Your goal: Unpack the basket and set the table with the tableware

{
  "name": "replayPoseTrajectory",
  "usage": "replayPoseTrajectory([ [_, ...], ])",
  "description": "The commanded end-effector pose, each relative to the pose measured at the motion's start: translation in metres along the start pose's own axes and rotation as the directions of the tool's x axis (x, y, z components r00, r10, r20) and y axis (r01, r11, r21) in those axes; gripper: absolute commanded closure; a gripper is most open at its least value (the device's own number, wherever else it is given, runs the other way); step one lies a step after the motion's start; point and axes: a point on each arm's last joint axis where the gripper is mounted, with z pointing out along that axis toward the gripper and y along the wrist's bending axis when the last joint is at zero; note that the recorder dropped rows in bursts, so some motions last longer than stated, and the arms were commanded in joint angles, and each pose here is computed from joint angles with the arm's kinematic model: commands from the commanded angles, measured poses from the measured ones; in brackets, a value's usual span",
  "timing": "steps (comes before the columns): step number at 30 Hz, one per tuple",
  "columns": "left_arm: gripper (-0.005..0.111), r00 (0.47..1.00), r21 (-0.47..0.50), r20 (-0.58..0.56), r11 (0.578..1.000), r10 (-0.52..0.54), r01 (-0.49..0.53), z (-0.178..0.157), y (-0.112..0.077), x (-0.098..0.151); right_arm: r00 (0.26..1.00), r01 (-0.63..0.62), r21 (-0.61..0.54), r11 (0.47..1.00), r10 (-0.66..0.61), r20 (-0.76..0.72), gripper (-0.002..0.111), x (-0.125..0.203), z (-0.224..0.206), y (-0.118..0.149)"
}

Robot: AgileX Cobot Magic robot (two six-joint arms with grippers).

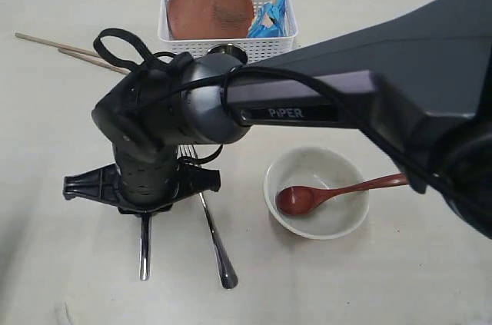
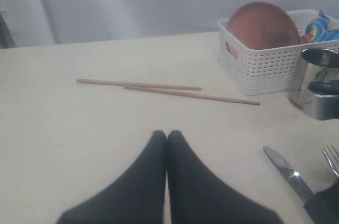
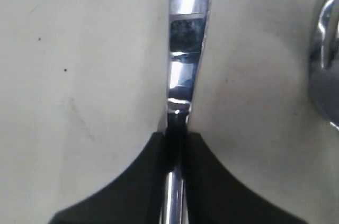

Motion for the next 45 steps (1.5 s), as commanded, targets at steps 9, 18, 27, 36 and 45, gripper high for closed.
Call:
replayPoseTrajectory([
  [9,0.107,1.000,-0.002,0.013,1.000,-0.002,0.002,0.000,0.000,0.000,0.991,-0.132,0.025,0.991,0.131,0.010,0.109,-0.008,0.007,-0.009],
  [18,0.107,1.000,-0.002,0.013,1.000,-0.002,0.002,0.000,0.000,0.000,0.989,-0.144,0.039,0.989,0.144,-0.015,0.085,-0.006,0.007,-0.010],
  [27,0.107,1.000,-0.002,0.013,1.000,-0.002,0.002,0.000,0.000,0.000,1.000,0.004,0.009,1.000,-0.004,0.002,0.058,-0.009,-0.022,-0.009],
  [36,0.107,1.000,-0.002,0.013,1.000,-0.002,0.002,0.000,0.000,0.000,0.988,0.083,0.153,0.985,-0.061,-0.141,0.058,-0.022,-0.054,-0.047],
  [45,0.107,1.000,-0.002,0.013,1.000,-0.002,0.002,0.000,0.000,0.000,0.981,0.153,0.053,0.987,-0.145,-0.125,0.058,-0.024,-0.036,-0.045],
])
